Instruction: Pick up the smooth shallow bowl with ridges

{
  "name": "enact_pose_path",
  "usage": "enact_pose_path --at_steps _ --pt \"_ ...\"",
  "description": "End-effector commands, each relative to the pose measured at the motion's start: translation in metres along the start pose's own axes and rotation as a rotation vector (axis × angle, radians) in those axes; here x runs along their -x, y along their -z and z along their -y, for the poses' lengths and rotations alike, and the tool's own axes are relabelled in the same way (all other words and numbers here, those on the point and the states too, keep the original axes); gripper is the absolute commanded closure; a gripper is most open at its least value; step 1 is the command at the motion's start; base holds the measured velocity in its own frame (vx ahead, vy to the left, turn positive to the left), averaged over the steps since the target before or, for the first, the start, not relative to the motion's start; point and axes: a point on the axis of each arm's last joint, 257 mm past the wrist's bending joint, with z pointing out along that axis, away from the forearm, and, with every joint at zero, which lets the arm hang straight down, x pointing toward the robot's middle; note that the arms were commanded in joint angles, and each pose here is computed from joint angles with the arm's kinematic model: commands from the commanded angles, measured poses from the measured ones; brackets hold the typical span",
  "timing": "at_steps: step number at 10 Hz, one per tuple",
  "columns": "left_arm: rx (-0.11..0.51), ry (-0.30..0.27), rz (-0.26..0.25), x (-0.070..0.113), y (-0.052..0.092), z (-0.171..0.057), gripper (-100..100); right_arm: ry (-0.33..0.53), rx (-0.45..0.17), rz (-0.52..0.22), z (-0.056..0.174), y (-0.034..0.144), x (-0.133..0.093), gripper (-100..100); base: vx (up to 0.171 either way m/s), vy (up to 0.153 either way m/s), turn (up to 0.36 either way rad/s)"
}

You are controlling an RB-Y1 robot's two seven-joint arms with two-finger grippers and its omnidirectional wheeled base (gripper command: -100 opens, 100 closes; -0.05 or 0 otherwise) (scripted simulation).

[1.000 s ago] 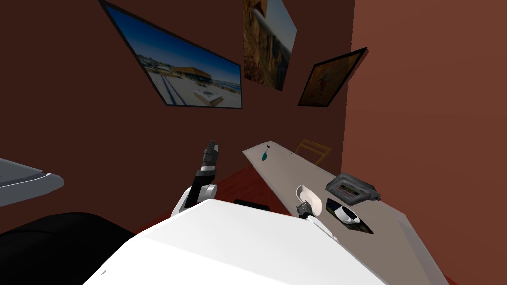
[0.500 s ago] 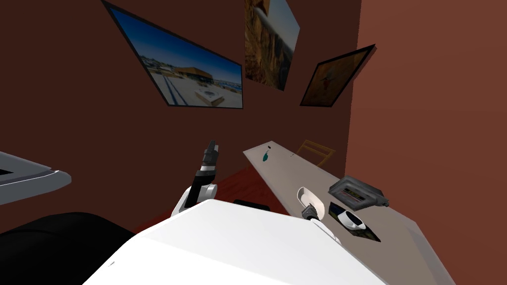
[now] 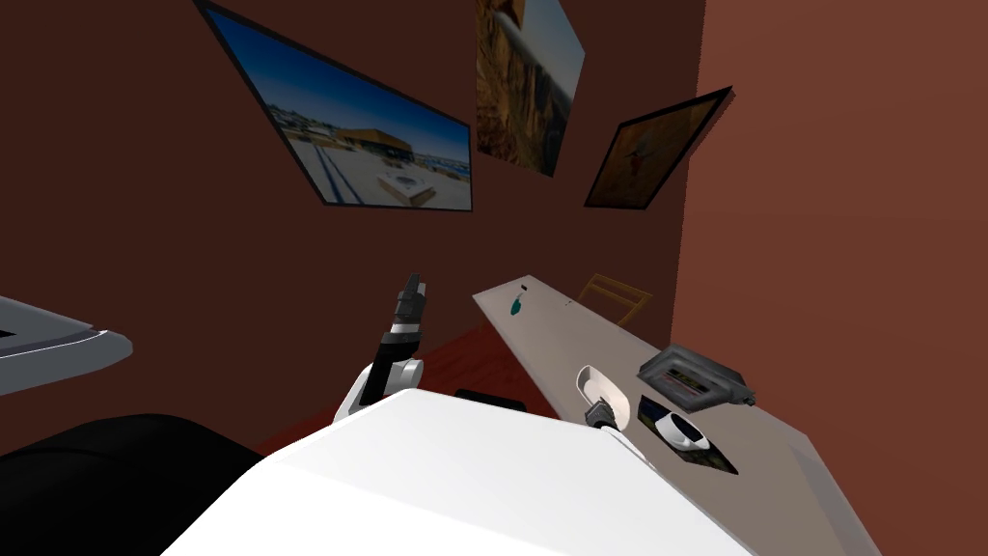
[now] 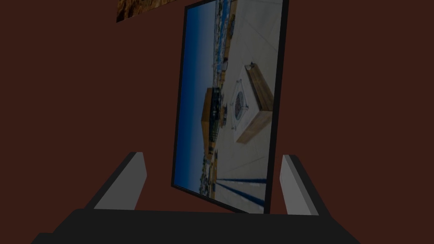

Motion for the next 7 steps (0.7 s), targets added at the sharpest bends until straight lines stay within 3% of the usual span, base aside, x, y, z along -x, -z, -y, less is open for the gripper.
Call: enact_pose_path --at_steps 1,5,6,7 --pt "0.0 0.0 0.0 0.0 0.0 0.0 0 0.002 -0.003 -0.004 -0.011 0.002 0.01 -100 0.02 -0.129 0.013" --pt "0.0 0.0 0.0 0.0 0.0 0.0 0 0.0 -0.002 -0.005 -0.021 0.005 0.02 -100 0.023 -0.072 0.011" --pt "0.0 0.0 0.0 0.0 0.0 0.0 0 0.0 -0.003 -0.006 -0.021 0.006 0.02 100 0.003 -0.006 0.0" --pt "0.0 0.0 0.0 0.0 0.0 0.0 0 0.0 -0.003 -0.006 -0.021 0.006 0.02 100 0.0 0.0 0.0"
